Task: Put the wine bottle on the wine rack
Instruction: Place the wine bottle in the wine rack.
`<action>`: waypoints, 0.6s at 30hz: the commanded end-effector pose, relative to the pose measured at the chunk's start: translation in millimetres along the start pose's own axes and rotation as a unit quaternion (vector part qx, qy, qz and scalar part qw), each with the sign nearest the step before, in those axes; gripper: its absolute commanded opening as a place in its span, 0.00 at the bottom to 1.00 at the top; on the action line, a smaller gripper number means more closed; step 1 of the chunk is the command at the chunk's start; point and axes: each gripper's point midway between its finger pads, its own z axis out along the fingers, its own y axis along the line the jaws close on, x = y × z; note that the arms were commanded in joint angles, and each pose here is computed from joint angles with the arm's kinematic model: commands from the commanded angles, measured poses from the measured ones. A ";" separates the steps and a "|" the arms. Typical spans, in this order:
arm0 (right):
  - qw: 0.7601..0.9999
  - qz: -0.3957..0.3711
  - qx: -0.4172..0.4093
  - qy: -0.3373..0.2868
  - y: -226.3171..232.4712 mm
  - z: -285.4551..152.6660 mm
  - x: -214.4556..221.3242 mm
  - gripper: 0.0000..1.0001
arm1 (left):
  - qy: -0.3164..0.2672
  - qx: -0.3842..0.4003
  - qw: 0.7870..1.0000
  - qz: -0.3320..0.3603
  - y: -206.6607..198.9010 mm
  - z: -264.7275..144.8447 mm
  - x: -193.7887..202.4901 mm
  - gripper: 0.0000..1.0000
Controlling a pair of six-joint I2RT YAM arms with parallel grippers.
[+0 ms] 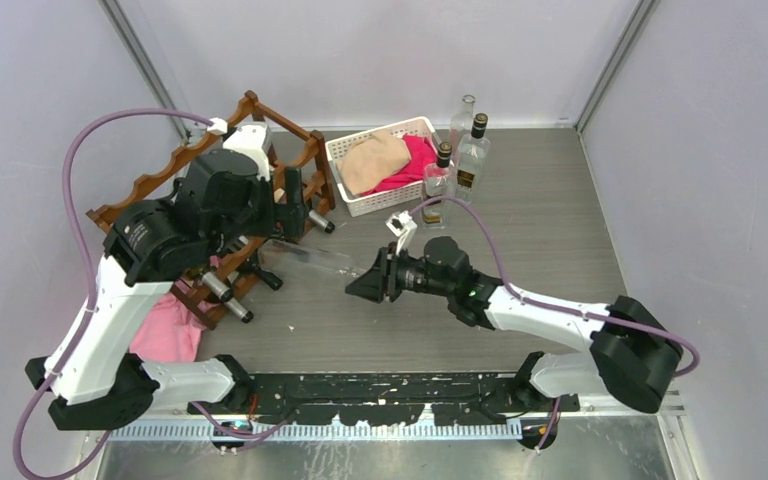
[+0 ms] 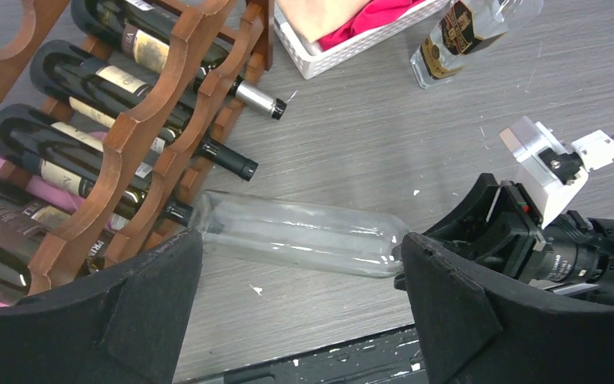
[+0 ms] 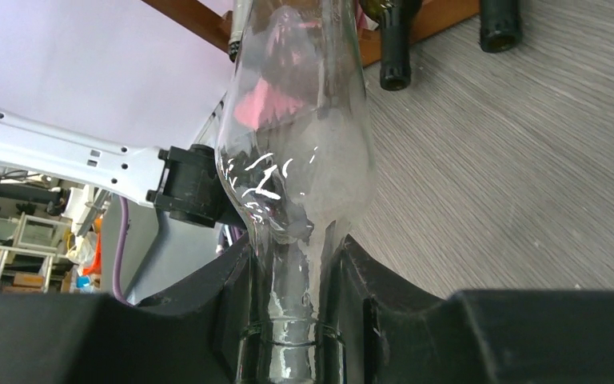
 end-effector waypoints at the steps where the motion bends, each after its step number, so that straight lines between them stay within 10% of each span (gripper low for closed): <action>1: 0.983 -0.072 -0.099 -0.136 71.2 12.0 -78.0 0.01 | -0.012 -0.010 1.000 -0.009 11.9 -11.6 -0.3 0.93; 18: 0.985 -0.036 -0.106 -0.130 75.2 61.4 -76.5 0.01 | -0.023 -0.006 1.000 -0.020 15.6 -12.6 2.8 0.93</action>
